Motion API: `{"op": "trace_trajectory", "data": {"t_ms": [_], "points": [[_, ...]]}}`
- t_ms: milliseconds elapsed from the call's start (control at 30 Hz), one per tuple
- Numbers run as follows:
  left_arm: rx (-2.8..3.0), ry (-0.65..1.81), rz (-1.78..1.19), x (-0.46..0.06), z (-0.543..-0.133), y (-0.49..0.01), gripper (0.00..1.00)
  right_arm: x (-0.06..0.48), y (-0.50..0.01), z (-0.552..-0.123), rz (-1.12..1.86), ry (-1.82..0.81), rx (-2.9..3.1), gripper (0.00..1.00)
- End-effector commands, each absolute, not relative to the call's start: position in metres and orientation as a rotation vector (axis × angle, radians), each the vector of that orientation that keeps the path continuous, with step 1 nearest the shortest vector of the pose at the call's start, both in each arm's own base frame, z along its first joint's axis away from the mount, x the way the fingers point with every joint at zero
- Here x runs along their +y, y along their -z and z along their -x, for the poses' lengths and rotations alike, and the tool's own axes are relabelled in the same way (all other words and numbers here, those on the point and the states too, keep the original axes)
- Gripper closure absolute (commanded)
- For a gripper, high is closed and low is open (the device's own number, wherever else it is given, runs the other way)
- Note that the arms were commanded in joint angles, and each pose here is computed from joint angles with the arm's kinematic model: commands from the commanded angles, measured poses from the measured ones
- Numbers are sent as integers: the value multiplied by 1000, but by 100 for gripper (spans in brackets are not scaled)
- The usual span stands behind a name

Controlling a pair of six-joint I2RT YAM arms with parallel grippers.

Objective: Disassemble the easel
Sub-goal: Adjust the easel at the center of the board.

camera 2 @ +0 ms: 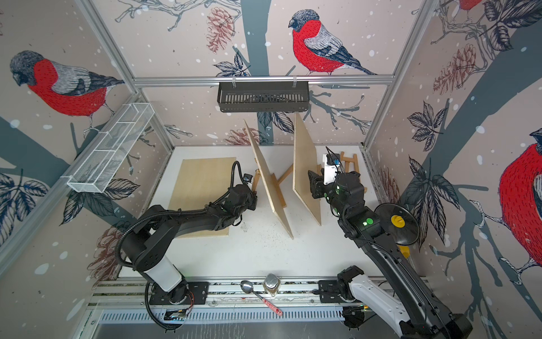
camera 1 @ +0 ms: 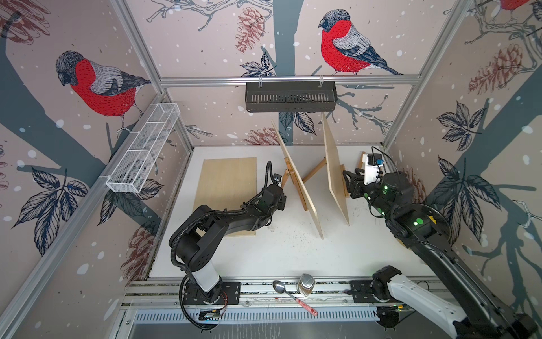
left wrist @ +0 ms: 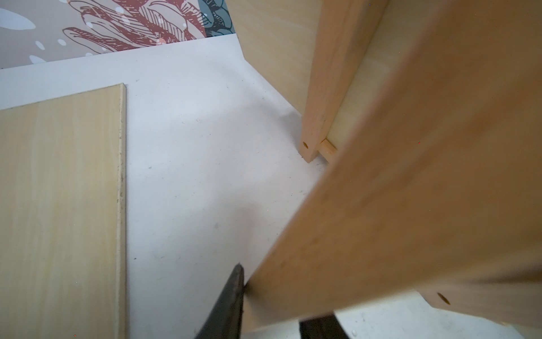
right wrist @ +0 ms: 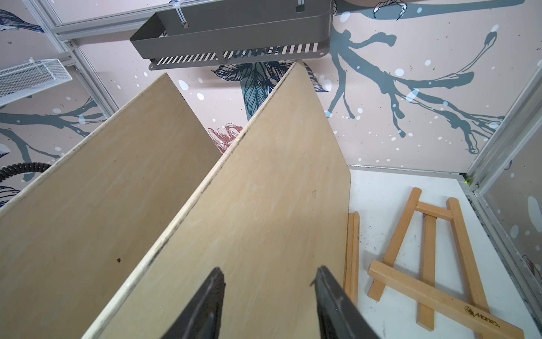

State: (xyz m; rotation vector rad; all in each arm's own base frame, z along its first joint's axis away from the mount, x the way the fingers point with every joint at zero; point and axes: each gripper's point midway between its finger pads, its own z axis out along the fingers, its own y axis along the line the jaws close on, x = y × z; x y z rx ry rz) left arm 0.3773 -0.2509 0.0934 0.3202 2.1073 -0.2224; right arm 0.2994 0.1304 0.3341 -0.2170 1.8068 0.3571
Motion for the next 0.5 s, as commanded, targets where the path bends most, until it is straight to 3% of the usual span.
{"op": "trace_trajectory", "data": {"t_ms": [0,467], "points": [[2127,119,-311,-233,-375,-87,69,130,-343,-302,217,-352,1776,49],[2152,-43,-343,-195,-353,-87,69,133,-343,-302,214,-373,1772,49]]}}
